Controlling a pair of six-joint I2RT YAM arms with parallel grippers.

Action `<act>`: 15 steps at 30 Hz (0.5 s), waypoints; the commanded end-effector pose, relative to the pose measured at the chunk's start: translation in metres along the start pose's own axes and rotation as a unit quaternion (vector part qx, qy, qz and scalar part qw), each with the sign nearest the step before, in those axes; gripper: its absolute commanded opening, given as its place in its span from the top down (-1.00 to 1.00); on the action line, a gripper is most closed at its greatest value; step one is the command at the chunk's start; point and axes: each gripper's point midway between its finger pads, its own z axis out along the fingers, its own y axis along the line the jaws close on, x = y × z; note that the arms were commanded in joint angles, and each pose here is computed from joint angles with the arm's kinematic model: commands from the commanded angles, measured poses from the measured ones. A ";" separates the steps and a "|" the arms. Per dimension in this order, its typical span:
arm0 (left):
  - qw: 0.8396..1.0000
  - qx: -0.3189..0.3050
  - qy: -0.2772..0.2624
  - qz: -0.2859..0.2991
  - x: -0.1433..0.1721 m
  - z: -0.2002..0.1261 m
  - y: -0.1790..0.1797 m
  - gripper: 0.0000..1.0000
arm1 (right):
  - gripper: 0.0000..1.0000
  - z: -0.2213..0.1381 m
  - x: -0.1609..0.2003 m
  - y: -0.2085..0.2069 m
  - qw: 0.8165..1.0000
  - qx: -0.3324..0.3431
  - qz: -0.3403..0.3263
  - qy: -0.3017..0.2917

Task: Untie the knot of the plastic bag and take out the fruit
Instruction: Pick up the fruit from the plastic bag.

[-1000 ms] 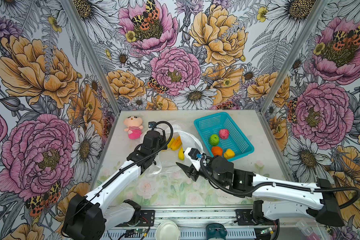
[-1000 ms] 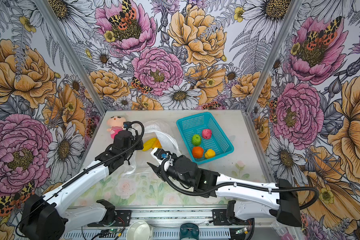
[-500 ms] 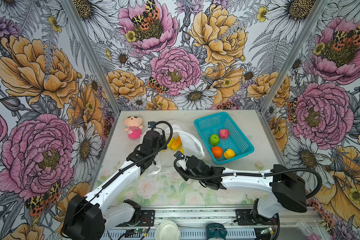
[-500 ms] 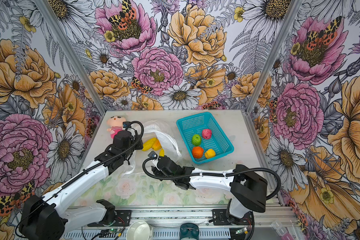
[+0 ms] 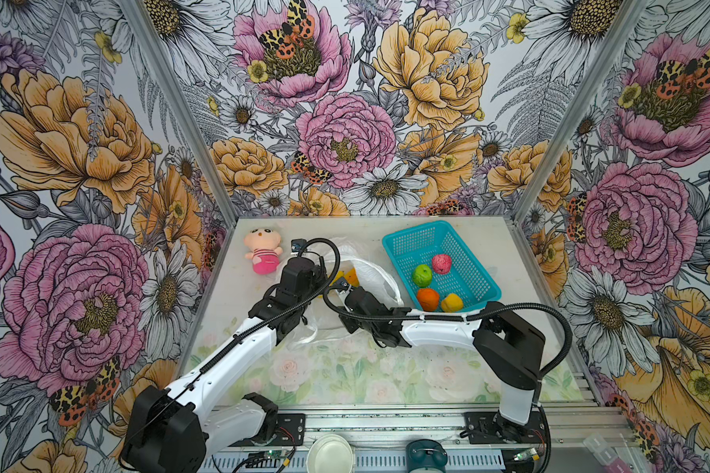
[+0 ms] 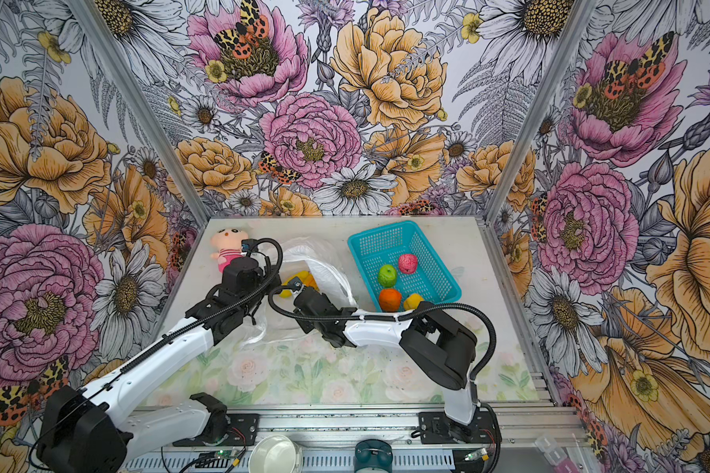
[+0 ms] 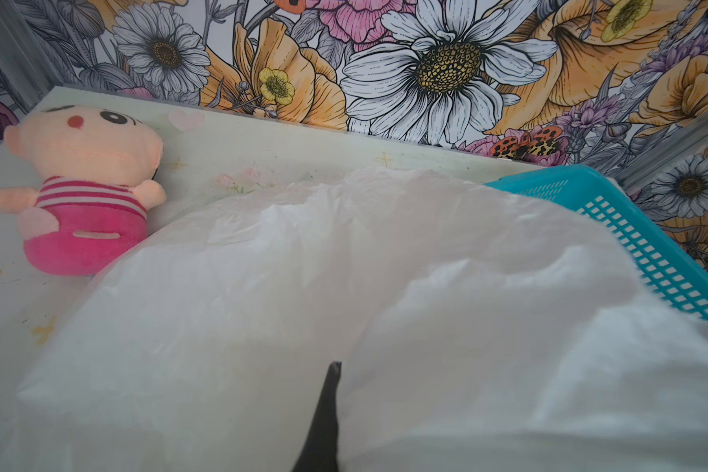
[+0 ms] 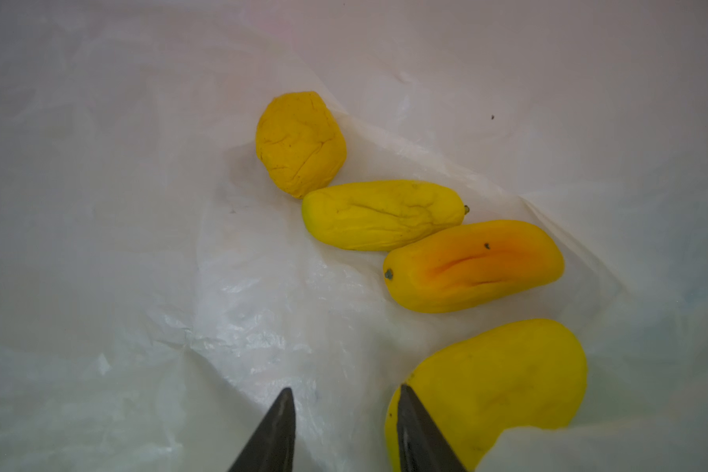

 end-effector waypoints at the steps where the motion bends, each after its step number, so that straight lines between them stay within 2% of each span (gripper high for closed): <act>1: 1.000 -0.002 -0.024 -0.001 -0.011 -0.011 0.002 1.00 | 0.16 0.013 -0.005 -0.016 0.999 0.023 0.042 0.002; 5: 1.000 -0.006 -0.022 0.000 -0.009 -0.009 0.004 1.00 | 0.19 0.022 0.002 -0.047 0.993 0.061 0.106 0.005; 11: 1.000 0.001 -0.016 0.000 -0.008 -0.006 0.000 1.00 | 0.25 0.018 0.020 -0.096 0.979 0.150 0.140 0.007; 15: 1.000 0.004 -0.018 0.000 -0.009 -0.009 -0.001 1.00 | 0.03 0.008 0.029 -0.107 0.974 0.157 0.165 -0.001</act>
